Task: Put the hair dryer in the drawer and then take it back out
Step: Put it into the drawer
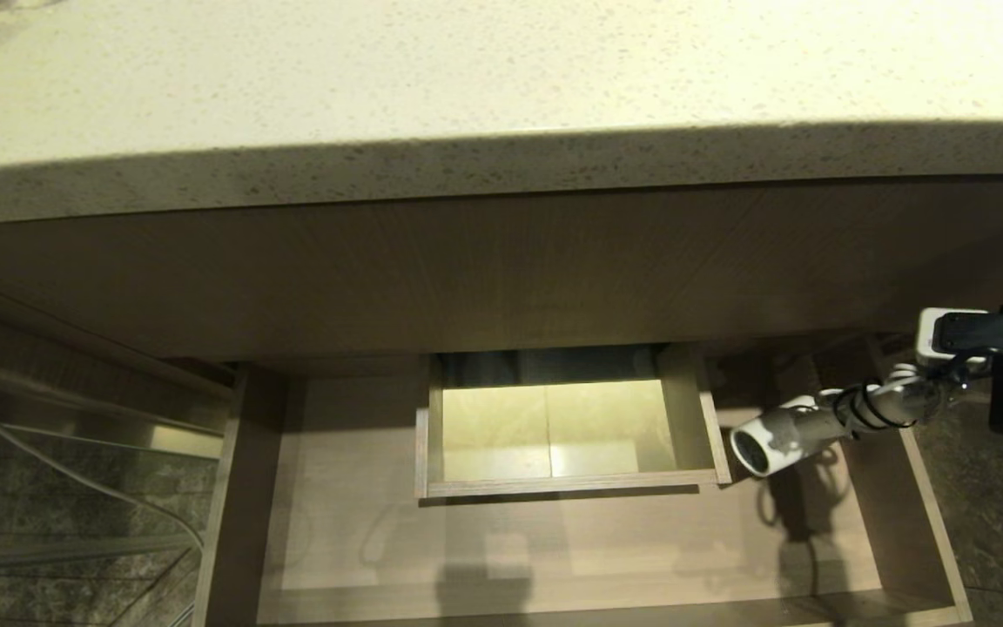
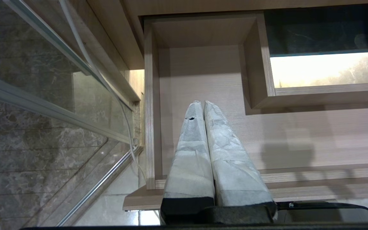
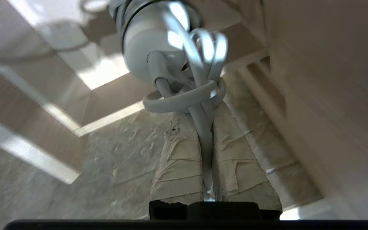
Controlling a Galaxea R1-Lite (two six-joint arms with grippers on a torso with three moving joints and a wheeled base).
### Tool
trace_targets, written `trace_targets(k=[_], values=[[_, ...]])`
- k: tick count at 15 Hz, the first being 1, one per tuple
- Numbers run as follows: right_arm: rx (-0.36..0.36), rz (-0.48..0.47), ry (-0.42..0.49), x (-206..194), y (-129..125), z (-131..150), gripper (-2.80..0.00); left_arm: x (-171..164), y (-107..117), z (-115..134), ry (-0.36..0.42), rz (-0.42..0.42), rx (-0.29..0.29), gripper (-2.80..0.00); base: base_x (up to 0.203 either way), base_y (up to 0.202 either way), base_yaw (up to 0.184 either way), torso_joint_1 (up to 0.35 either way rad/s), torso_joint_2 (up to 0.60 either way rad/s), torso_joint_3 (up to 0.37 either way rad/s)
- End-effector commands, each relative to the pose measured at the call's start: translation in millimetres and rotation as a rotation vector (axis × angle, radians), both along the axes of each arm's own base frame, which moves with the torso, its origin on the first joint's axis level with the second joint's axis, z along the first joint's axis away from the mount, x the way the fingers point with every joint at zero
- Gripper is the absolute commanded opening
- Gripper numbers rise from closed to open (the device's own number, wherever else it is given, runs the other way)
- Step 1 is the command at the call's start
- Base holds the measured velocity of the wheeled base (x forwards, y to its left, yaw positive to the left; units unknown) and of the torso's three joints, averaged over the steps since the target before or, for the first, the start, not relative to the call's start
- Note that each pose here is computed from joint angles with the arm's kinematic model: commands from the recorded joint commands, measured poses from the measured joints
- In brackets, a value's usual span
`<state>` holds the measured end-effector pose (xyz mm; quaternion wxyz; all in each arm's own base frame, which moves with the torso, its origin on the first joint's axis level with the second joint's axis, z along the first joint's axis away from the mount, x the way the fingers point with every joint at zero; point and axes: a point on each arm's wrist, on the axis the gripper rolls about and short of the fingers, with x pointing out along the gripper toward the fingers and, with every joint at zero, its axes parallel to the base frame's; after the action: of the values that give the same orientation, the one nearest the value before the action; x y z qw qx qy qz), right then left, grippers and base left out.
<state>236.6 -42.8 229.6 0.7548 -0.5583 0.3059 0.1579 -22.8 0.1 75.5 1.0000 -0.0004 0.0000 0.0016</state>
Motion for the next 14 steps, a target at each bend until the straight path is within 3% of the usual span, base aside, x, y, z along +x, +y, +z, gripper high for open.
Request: trace_targets(k=[1,7,14], values=[[-0.009,-0.001,0.013,-13.6,2.3,-2.1,-2.80,0.0,0.0,0.0,0.000,0.000,0.000,-2.80,0.000,0.000,0.000,0.000,0.00,0.000],[-0.009,0.000,0.137,-20.6,2.9,-26.2,-2.80,0.0,0.0,0.0,0.000,0.000,0.001,-2.80,0.000,0.000,0.000,0.000,0.00,0.000],[0.017,-0.003,0.254,15.2,-3.6,-54.9,-2.80,0.0,0.0,0.0,0.000,0.000,0.001,-2.80,0.000,0.000,0.000,0.000,0.00,0.000]])
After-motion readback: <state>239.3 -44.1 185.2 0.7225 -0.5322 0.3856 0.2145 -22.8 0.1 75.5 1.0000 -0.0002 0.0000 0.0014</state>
